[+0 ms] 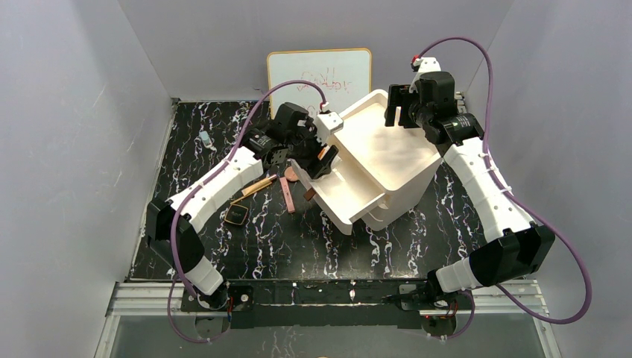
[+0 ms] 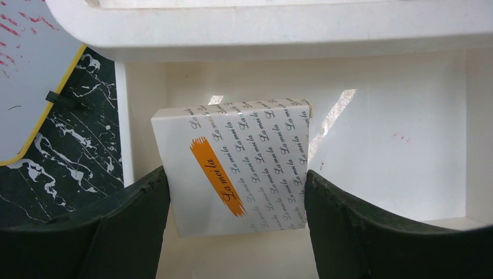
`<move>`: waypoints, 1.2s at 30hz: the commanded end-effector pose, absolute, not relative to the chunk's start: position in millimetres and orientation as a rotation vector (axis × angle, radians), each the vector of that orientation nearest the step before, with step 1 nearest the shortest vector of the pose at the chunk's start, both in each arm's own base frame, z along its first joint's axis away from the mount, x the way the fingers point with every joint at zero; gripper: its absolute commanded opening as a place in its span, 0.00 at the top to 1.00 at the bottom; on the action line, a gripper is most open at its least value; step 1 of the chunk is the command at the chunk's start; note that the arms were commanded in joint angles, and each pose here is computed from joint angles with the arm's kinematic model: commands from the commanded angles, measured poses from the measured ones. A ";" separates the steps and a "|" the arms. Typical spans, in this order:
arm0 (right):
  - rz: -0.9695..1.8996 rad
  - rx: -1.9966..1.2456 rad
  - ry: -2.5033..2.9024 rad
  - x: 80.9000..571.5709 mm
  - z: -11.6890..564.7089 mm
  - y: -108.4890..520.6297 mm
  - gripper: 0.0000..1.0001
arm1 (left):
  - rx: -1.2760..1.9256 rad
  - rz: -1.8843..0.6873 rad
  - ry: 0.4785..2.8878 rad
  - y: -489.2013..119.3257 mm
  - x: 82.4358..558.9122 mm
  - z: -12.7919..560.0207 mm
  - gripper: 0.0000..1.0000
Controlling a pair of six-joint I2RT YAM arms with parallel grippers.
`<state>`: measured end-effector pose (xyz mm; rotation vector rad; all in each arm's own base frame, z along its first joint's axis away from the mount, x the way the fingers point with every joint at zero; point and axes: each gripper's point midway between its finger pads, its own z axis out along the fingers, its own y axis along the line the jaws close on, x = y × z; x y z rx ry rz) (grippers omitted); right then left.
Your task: Organize the makeup
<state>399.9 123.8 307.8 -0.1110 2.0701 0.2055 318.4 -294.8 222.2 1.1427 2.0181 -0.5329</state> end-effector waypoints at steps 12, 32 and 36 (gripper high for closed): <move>0.224 -0.107 2.049 402.2 311.1 127.6 0.15 | 1.093 -0.459 1.989 -286.1 326.7 235.8 0.09; 0.226 -0.110 2.053 401.8 311.3 128.1 0.15 | 0.724 -0.378 1.630 -244.9 323.0 387.3 0.02; 0.230 -0.112 2.048 400.3 313.7 128.5 0.15 | 0.623 -0.164 1.790 -198.8 326.6 370.6 0.01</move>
